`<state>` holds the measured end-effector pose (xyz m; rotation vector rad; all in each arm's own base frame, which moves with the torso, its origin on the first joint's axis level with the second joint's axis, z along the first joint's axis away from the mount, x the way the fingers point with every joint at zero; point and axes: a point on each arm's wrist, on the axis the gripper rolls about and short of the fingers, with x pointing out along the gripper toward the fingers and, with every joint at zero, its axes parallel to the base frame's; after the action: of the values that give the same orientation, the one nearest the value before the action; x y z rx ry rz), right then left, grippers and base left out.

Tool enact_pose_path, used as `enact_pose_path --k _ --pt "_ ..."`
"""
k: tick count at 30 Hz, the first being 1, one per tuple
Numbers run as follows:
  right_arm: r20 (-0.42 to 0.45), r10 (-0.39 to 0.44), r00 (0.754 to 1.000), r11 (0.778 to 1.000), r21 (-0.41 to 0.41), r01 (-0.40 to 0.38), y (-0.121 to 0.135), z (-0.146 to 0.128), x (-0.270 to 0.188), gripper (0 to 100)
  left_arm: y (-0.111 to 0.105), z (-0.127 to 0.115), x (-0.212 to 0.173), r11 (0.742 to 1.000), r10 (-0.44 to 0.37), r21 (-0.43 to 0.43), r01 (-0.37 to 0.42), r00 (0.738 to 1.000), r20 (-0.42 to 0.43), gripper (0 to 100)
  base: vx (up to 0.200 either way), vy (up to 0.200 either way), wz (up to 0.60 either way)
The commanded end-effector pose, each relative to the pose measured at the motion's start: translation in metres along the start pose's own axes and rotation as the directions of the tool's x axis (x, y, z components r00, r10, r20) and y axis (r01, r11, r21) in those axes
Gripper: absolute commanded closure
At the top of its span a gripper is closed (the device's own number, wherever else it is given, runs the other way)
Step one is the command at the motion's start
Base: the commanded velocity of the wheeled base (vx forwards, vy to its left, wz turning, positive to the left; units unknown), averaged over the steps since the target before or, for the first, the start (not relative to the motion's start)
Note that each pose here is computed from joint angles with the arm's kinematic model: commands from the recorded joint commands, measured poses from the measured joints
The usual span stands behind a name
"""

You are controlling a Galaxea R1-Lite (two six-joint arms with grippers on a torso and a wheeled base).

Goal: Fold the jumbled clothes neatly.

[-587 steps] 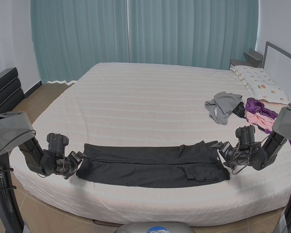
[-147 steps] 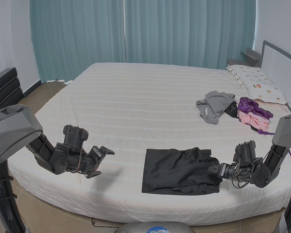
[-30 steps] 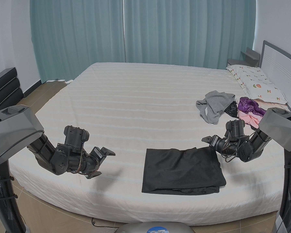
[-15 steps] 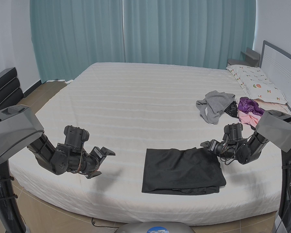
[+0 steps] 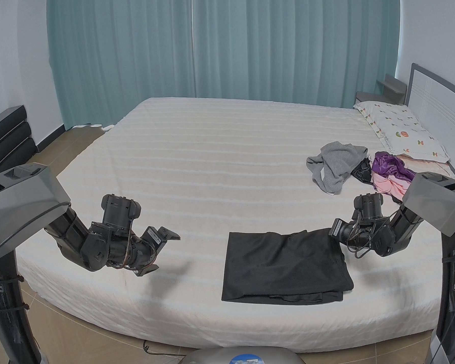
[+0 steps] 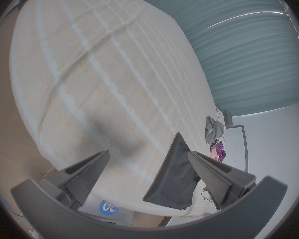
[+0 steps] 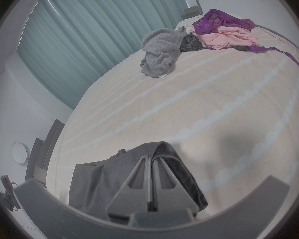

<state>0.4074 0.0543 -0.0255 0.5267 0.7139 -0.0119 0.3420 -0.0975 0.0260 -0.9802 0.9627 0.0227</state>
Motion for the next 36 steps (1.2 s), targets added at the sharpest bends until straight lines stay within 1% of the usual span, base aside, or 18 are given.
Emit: enact_pose_path --k 1,9,11,15,20,25,27,30,32,34,36 --pt "0.020 -0.008 1.000 1.000 0.013 0.008 -0.004 0.008 -0.005 100 0.000 0.002 0.007 1.000 0.014 -0.003 -0.014 1.000 0.025 0 0.000 0.000 0.00" --pt "0.022 -0.024 0.999 0.999 0.025 0.024 -0.009 0.009 -0.008 100 -0.012 0.002 0.011 1.000 -0.018 0.016 0.018 0.999 0.030 0 0.000 0.000 0.00" --pt "0.027 -0.032 0.999 0.999 0.034 0.031 -0.014 0.012 -0.009 100 -0.022 0.006 0.016 0.999 -0.045 0.028 0.043 0.998 0.040 0 0.000 0.000 0.00" --pt "0.024 -0.033 0.999 0.999 0.034 0.033 -0.014 0.011 -0.008 100 -0.040 0.015 0.025 0.994 -0.100 0.045 0.097 0.993 0.063 0 0.000 0.000 0.00" --pt "0.020 -0.038 0.999 0.999 0.037 0.037 -0.016 0.010 -0.008 100 -0.058 0.002 0.046 0.987 -0.140 0.087 0.137 0.989 0.038 0 0.000 0.000 0.00" --pt "0.010 -0.042 0.999 0.998 0.038 0.042 -0.016 0.006 -0.007 100 -0.073 -0.020 0.074 0.977 -0.168 0.132 0.168 0.986 -0.008 0 0.000 0.000 0.00" --pt "0.010 -0.043 0.999 0.998 0.038 0.042 -0.016 0.006 -0.008 100 -0.075 -0.023 0.082 0.975 -0.172 0.139 0.171 0.985 -0.011 0 0.000 0.000 0.00" --pt "0.020 -0.063 0.998 0.997 0.044 0.062 -0.018 0.006 -0.007 100 -0.083 -0.027 0.099 0.970 -0.175 0.176 0.169 0.984 0.023 0 0.000 0.000 0.00" --pt "0.030 -0.081 0.996 0.996 0.050 0.080 -0.019 0.007 -0.006 100 -0.084 -0.030 0.109 0.969 -0.154 0.199 0.148 0.988 0.018 0 0.000 0.000 0.00" --pt "0.021 -0.087 0.996 0.995 0.049 0.086 -0.019 0.006 -0.002 100 -0.084 -0.030 0.116 0.969 -0.136 0.212 0.127 0.990 0.025 0 0.000 0.000 0.00" --pt "0.011 -0.095 0.995 0.994 0.048 0.094 -0.018 0.006 0.003 100 -0.085 -0.030 0.126 0.970 -0.124 0.218 0.108 0.991 0.058 0 0.000 0.000 0.00"
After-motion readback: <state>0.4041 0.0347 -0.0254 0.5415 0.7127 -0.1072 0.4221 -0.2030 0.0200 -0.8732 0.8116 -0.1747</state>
